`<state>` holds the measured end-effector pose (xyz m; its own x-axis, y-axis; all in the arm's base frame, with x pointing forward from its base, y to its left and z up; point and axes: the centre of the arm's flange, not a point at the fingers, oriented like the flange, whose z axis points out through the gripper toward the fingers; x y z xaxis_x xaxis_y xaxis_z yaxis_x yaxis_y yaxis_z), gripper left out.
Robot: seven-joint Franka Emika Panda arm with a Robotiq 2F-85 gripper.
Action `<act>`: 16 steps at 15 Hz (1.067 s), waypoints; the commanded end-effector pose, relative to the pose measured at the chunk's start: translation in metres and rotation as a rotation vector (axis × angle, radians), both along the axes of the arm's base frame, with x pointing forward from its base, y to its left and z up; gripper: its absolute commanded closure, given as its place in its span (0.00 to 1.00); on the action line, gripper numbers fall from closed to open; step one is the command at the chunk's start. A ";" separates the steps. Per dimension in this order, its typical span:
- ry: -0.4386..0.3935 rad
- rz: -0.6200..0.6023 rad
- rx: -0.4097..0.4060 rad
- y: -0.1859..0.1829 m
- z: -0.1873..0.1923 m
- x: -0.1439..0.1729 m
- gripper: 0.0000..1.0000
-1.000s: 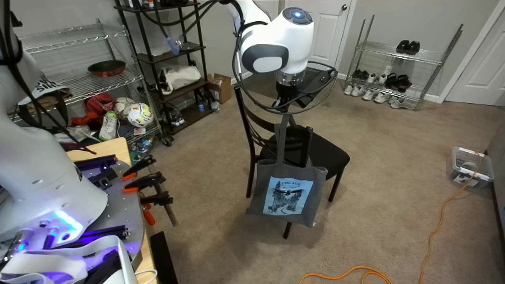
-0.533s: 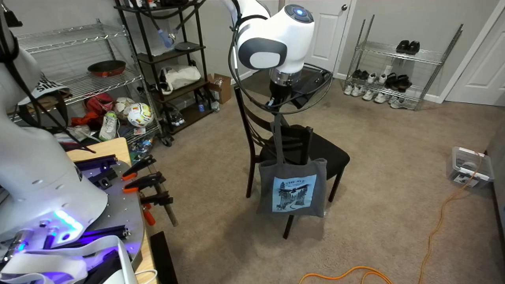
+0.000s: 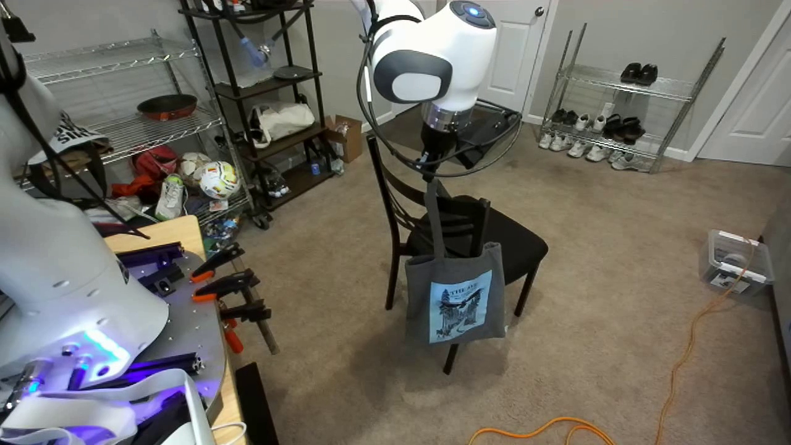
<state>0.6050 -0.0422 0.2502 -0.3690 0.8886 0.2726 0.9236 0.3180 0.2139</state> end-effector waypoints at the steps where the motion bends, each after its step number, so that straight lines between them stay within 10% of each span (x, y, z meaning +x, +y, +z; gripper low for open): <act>1: 0.005 0.024 -0.005 0.008 0.004 -0.009 0.99; 16: 0.047 0.018 -0.039 0.013 -0.029 -0.004 0.99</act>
<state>0.6023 -0.0290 0.2292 -0.3823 0.8855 0.2642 0.9220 0.3467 0.1724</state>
